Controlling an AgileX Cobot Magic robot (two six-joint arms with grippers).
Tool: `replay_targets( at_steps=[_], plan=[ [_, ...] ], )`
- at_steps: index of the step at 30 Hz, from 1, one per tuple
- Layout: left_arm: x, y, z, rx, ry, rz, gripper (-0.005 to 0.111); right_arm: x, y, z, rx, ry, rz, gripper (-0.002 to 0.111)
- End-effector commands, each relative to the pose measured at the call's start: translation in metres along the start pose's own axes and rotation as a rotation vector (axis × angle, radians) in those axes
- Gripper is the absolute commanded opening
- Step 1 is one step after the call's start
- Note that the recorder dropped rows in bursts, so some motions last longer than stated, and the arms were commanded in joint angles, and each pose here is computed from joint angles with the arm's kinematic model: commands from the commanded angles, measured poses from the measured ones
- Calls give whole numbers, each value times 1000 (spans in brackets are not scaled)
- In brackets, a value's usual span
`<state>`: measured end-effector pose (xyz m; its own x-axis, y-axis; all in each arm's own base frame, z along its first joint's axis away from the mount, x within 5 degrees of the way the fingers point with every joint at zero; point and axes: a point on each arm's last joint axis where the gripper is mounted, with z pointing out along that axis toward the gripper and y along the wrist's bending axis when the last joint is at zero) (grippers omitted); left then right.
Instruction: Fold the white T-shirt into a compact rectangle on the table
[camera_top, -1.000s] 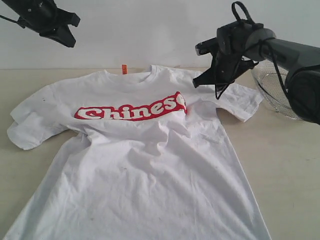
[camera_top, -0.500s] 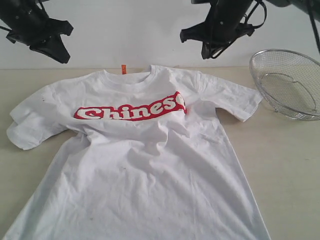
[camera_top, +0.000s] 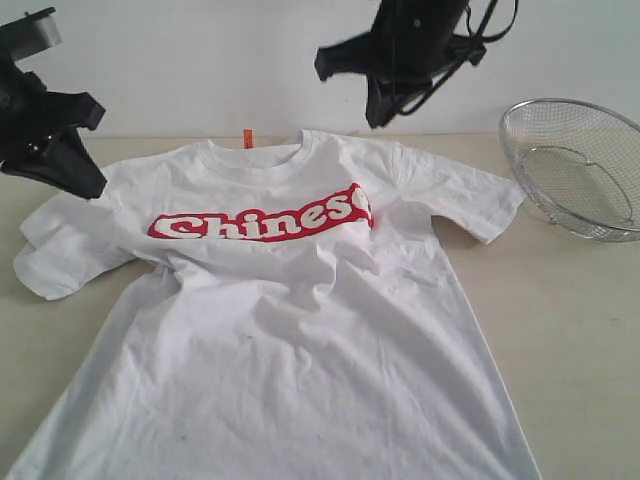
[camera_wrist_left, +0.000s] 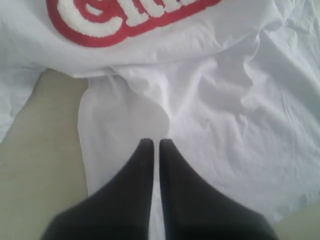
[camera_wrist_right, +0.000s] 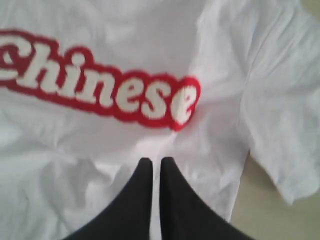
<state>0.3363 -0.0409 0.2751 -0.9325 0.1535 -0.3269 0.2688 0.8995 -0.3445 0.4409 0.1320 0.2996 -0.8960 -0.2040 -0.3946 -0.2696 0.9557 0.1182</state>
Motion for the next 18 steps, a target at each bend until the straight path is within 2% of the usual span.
replay_targets(
  at_steps=[1, 8, 12, 18],
  plan=[
    [24, -9, -11, 8, -44, 15, 5, 45, 2, 10, -5, 86, 1, 0],
    [55, -24, -6, 85, -92, 27, 5, 121, 3, -12, -32, 61, 21, 0],
    [81, -34, 13, 167, -43, 49, 5, 169, 1, -6, -46, 86, 49, 0],
    [124, -34, 41, 147, 61, 30, 5, 230, 3, 19, -123, 153, 79, 0]
  ],
)
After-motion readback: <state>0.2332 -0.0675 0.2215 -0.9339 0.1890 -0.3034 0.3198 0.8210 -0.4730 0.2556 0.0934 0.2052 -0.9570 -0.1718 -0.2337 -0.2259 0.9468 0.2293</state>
